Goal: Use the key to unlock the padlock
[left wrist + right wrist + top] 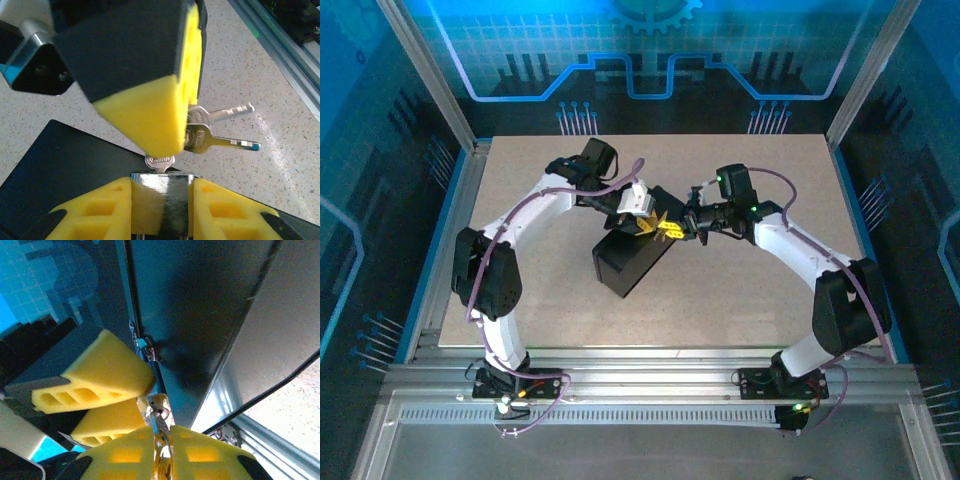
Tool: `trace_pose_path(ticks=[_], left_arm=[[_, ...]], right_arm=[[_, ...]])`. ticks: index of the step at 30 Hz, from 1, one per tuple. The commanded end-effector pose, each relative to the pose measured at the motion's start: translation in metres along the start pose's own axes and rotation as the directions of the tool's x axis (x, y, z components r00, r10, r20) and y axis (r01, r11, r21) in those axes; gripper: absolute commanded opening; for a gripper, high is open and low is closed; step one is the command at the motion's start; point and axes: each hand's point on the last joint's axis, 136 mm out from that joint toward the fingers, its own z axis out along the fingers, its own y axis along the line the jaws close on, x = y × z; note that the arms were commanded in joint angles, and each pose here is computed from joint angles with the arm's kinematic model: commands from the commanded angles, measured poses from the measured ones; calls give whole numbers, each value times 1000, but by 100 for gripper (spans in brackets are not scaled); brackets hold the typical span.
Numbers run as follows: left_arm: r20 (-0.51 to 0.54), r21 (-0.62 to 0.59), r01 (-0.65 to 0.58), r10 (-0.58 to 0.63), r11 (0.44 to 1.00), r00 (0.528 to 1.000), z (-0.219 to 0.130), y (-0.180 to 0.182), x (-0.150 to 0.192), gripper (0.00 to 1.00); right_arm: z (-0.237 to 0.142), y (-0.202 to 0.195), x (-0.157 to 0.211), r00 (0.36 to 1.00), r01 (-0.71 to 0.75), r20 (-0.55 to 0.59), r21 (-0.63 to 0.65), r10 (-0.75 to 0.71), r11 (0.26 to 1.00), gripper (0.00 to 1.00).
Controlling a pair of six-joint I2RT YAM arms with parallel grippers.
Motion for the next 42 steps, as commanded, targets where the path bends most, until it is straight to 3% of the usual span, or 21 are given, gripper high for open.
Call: trace_pose_path(ticks=[1,9,12,15,17,20,22,23,26,29,35,42], left_arm=[[107,24,-37,34,999,994,-12,-16,-34,11],[103,27,-27,24,999,994,-13,-16,-32,11],[100,30,-22,19,999,995,-13,-16,-31,11],[97,40,-16,12,999,995,-13,-18,-31,11],[93,51,-9,5,999,996,-13,-20,-31,11],[91,59,-3,-2,998,996,-14,-20,-30,11],[93,62,-1,-5,998,996,-14,-20,-31,11],[94,63,0,-6,998,996,-14,-20,-31,11],[97,65,0,-6,998,995,-15,-20,-32,11],[103,66,-4,-3,998,995,-16,-20,-34,11],[103,68,-5,-2,998,995,-16,-20,-35,11],[100,68,-7,0,998,995,-15,-19,-34,11]], right_arm=[[-22,-19,-20,996,28,76,145,-39,989,23],[-51,-17,-32,965,228,83,212,-250,950,27],[-57,4,-27,846,493,78,259,-527,830,26],[-55,22,-13,551,773,34,356,-834,525,27],[-49,29,0,277,881,-16,403,-961,247,29],[-43,32,15,-119,886,-42,447,-992,-125,30],[-39,31,25,-326,843,-36,440,-945,-308,28],[-36,24,25,-379,819,-54,444,-924,-362,26],[-31,15,12,-416,774,-139,464,-899,-430,23],[-26,16,3,-501,676,-197,519,-843,-523,24],[-18,28,-1,-585,564,-220,581,-781,-586,31],[-12,26,12,-606,579,-213,543,-766,-609,32]])
